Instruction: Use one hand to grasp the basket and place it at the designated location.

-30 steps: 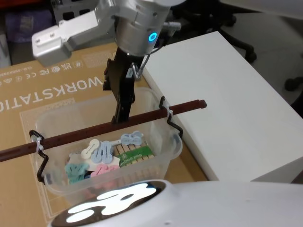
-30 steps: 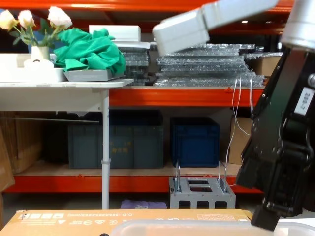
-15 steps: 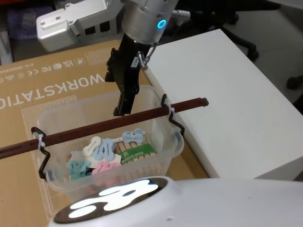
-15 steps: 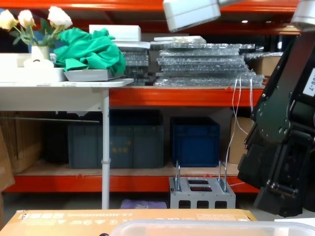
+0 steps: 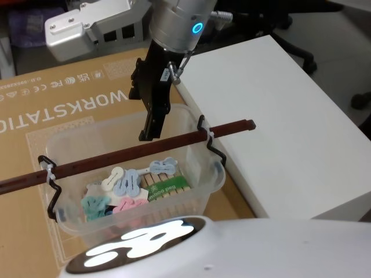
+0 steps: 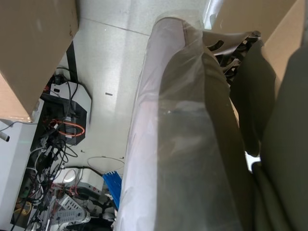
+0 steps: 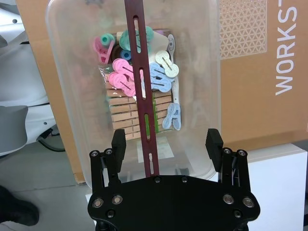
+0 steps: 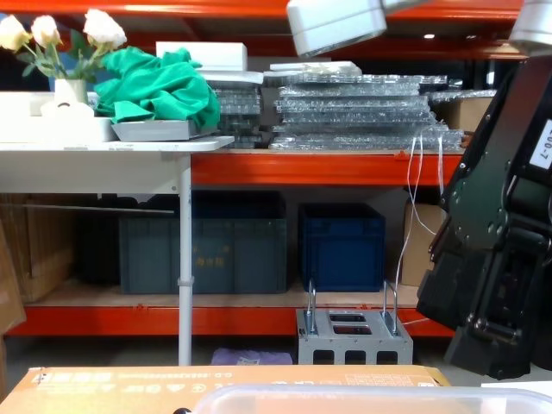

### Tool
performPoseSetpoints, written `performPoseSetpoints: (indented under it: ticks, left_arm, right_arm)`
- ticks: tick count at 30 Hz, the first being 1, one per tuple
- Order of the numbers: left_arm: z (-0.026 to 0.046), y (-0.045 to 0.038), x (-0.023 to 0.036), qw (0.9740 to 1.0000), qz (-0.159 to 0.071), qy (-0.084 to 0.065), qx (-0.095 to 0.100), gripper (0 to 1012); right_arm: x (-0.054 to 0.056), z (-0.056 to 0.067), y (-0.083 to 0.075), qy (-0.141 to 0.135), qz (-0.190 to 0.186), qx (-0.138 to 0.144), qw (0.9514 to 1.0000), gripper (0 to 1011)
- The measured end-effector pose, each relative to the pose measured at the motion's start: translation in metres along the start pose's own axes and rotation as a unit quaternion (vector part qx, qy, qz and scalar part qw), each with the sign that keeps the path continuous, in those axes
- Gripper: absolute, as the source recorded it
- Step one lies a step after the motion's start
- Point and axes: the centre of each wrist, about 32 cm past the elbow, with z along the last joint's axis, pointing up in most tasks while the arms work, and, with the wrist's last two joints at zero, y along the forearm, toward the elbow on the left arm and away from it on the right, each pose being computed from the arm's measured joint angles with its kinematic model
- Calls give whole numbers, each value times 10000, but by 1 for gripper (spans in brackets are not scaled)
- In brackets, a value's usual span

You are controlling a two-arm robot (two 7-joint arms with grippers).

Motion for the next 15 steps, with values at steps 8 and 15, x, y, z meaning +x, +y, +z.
performPoseSetpoints:
  ticks: [8, 15]
  left_arm:
    - [0, 0, 0, 10000, 0, 0, 0, 0]
    - [0, 0, 0, 10000, 0, 0, 0, 0]
  right_arm:
    - [2, -22, 3, 29, 9, 12, 10000, 1001]
    - [28, -14, 41, -3, 37, 52, 10000, 1001]
